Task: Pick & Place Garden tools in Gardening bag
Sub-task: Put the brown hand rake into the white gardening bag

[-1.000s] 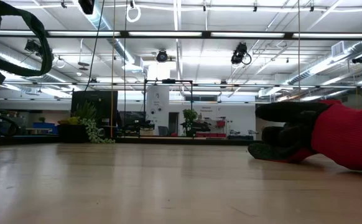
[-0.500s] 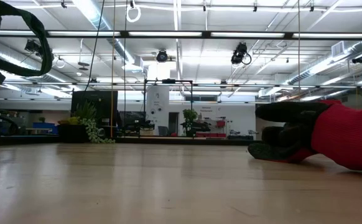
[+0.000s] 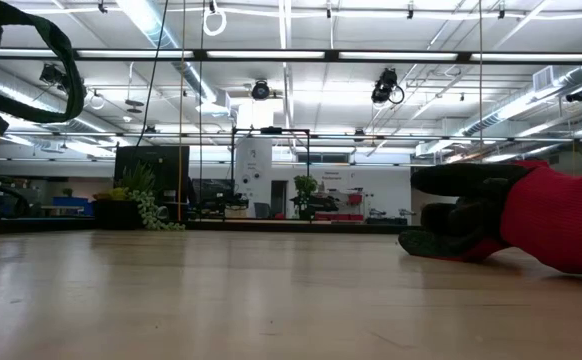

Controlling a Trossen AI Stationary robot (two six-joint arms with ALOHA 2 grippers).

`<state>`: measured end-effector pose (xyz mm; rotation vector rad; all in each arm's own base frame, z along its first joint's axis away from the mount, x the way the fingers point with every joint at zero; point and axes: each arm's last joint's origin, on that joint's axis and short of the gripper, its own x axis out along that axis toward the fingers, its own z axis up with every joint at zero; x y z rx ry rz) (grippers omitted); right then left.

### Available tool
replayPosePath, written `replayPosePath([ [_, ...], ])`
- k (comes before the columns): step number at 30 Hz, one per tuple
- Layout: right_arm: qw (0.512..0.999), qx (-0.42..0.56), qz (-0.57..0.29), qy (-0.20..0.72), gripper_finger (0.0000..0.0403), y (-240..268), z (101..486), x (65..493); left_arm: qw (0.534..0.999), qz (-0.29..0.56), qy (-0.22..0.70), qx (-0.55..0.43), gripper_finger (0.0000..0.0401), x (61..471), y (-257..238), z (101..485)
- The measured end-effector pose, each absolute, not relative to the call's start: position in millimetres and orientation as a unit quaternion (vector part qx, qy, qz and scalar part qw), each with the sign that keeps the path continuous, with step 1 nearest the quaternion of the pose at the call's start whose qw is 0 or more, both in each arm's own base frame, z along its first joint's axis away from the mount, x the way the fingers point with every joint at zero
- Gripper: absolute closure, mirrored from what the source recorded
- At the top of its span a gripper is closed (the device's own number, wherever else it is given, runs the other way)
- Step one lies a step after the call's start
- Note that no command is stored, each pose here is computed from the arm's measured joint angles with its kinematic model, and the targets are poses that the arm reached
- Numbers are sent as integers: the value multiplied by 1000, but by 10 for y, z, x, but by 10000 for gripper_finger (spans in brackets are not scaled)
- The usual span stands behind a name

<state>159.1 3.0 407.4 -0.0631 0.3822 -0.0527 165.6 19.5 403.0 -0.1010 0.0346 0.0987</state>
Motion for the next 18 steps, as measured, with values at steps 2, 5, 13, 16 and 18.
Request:
replayPosePath([
  [2, 981, -32, -26, 190, 403, 30, 4075, 1591, 997, 49, 17, -51, 395, 1656, 195, 4030],
  [5, 982, -7, -32, 188, 403, 30, 4073, 1610, 997, 50, 17, -51, 398, 1656, 195, 4030],
  [13, 969, 65, -120, 207, 403, -7, 3990, 1755, 997, 50, 17, -49, 394, 1656, 195, 4030],
  [16, 960, 85, -153, 220, 403, -39, 3933, 1833, 997, 50, 17, -48, 397, 1656, 195, 4030],
  [18, 954, 100, -161, 231, 403, -55, 3892, 1887, 997, 50, 17, -48, 396, 1656, 195, 4030],
])
